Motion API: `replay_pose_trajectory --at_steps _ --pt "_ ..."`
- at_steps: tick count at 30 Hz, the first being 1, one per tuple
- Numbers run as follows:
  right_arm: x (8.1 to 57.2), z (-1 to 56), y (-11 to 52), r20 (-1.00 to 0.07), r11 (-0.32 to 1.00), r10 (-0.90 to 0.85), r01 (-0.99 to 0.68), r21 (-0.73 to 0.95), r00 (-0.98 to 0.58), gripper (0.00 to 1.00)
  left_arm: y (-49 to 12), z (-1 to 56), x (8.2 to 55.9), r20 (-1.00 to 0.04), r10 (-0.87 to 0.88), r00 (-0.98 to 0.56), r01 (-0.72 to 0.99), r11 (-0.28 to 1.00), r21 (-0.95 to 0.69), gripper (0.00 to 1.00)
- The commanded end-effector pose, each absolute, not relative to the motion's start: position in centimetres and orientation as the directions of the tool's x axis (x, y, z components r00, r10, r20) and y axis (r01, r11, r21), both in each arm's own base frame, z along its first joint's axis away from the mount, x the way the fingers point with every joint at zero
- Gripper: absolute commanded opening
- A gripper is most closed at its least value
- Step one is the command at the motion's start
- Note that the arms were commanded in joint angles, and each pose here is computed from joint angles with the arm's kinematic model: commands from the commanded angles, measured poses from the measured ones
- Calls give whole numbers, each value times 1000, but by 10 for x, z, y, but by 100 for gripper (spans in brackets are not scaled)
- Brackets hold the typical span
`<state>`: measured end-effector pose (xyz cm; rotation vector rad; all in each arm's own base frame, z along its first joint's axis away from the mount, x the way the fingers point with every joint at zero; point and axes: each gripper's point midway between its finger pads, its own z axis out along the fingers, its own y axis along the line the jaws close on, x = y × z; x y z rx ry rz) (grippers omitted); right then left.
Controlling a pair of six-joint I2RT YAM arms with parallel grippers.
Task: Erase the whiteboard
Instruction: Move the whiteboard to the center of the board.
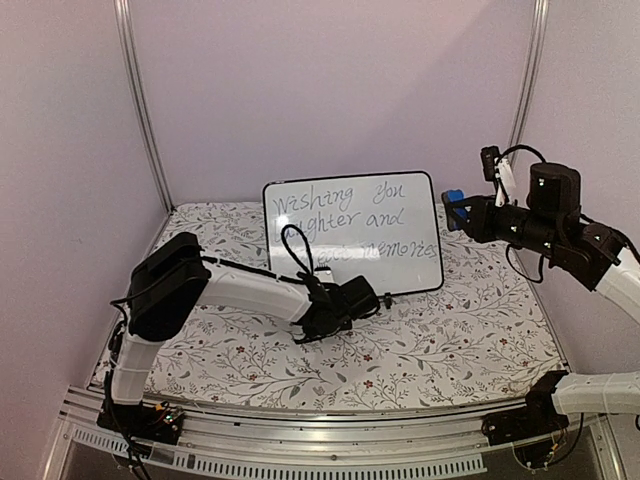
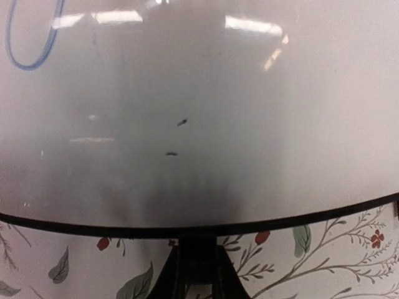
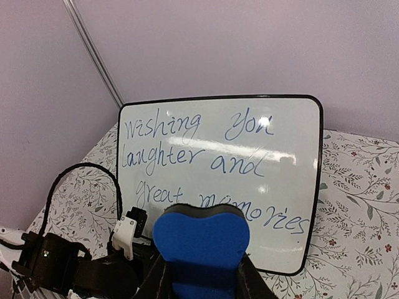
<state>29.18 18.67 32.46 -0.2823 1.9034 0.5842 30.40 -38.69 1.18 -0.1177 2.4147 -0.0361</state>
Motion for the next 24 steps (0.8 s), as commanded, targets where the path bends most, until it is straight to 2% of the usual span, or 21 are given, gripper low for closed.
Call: replay_pose_trajectory --at_steps 1,5,10,11,12,13,16,19,24 --pt "288 348 182 -937 851 77 -466 240 -341 18 -408 0 268 -618 -83 -781 -45 996 -77 0" --pt "288 342 176 -936 869 70 -441 227 -344 18 -418 -3 256 -618 -73 -783 -34 997 -74 4" --pt "287 335 173 -932 873 68 -430 228 -355 18 -416 3 248 -616 -82 -783 -37 996 -87 22" --pt "286 336 173 -932 873 69 -430 228 -356 18 -417 7 246 -621 -79 -780 -28 995 -92 31" --pt "287 337 173 -932 874 68 -430 228 -355 18 -417 14 244 -628 -75 -775 -18 995 -96 51" --pt "287 339 172 -934 875 69 -428 226 -351 18 -417 20 242 -638 -68 -767 -8 995 -97 63" --pt "288 342 170 -938 884 62 -418 211 -341 18 -420 43 234 -665 -53 -745 37 992 -120 84" --pt "290 344 170 -940 886 59 -415 205 -337 18 -417 69 225 -692 -42 -721 74 988 -136 93" --pt "287 353 177 -937 866 57 -450 218 -344 18 -384 130 222 -730 -82 -679 109 971 -211 100"
